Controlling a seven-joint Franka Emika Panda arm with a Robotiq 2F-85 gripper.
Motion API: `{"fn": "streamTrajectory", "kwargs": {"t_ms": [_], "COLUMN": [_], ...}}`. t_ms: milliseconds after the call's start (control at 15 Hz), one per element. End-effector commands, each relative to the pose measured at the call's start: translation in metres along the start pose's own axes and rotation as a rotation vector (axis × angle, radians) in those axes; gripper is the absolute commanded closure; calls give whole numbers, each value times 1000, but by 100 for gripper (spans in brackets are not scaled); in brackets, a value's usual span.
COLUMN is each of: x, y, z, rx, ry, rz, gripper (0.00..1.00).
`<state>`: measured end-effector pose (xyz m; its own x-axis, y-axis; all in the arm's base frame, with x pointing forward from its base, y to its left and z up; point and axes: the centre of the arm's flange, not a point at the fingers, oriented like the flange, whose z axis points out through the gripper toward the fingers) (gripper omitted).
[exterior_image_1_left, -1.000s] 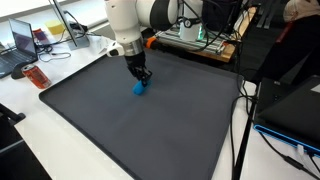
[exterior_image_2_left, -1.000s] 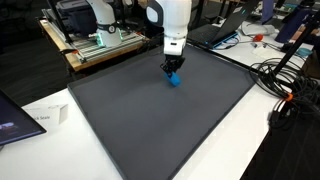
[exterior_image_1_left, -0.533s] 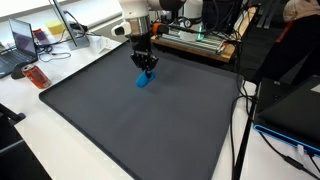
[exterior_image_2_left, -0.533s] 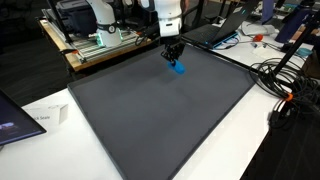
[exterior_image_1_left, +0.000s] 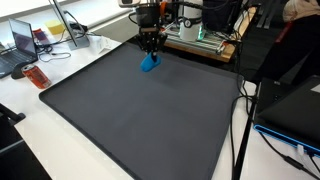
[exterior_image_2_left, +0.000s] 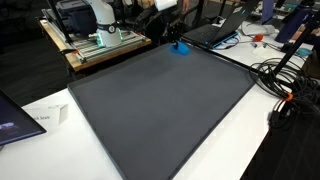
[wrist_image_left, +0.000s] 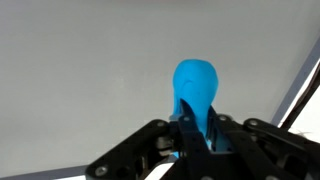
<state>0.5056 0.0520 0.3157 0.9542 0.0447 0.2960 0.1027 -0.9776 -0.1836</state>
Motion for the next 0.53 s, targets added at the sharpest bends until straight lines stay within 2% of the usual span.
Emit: {"fn": "streamTrajectory", "kwargs": {"t_ms": [0,333,467], "x": [-21,-32,-36], "y": [-13,-34,-40], "z": [-45,-97,-121], "rx": [-21,-68,-101], "ry": [81,202,265], "rz": [-45,-92,-100], "gripper": [87,85,88]}}
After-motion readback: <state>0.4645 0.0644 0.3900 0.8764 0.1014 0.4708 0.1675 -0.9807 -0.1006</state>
